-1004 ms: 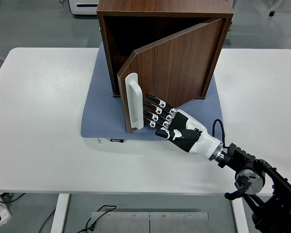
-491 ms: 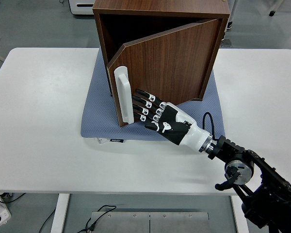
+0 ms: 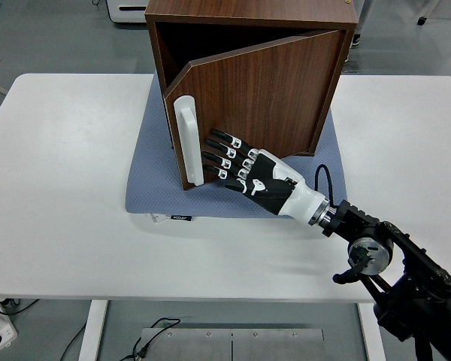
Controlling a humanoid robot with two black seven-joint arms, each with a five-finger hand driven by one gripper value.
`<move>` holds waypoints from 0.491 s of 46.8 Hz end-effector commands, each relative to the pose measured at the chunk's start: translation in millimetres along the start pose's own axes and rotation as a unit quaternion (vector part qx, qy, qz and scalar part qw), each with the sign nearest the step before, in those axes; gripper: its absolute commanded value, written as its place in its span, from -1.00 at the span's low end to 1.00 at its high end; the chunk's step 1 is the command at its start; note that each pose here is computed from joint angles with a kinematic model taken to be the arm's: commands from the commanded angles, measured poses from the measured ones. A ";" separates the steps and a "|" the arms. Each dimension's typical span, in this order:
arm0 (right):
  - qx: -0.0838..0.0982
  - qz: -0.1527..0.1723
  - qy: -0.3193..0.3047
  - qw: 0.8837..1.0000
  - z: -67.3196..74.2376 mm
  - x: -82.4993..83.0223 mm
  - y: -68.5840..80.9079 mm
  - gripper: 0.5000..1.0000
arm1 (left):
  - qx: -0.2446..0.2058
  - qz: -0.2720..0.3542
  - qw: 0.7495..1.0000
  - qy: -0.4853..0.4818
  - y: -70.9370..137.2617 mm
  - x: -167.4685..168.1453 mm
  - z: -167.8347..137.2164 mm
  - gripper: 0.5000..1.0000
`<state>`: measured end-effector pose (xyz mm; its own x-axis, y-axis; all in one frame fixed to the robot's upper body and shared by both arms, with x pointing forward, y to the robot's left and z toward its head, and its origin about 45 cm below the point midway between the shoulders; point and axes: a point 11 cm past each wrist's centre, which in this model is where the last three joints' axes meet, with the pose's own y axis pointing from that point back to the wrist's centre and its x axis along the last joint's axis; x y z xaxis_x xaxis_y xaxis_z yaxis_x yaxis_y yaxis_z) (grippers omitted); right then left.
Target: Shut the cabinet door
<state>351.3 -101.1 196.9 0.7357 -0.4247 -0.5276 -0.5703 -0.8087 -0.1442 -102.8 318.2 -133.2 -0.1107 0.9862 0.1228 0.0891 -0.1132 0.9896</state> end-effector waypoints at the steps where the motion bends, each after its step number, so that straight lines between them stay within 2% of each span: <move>1: 0.002 0.001 0.002 1.000 -4.1 1.9 -2.6 1.00 | 0.000 -0.001 1.000 0.000 0.0 -0.2 0.0 1.00; 7: 0.008 0.000 0.004 1.000 -12.9 3.8 -8.3 1.00 | 0.000 0.000 1.000 0.000 0.0 0.0 0.0 1.00; 23: 0.004 0.010 0.013 1.000 -20.5 12.5 -13.7 1.00 | 0.000 0.000 1.000 0.000 0.0 0.0 0.0 1.00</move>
<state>373.7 -103.3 208.9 0.7346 -0.4467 -0.5108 -0.5853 -0.7980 -0.1439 -102.8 318.2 -133.2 -0.1108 0.9862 0.1227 0.0896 -0.1130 0.9895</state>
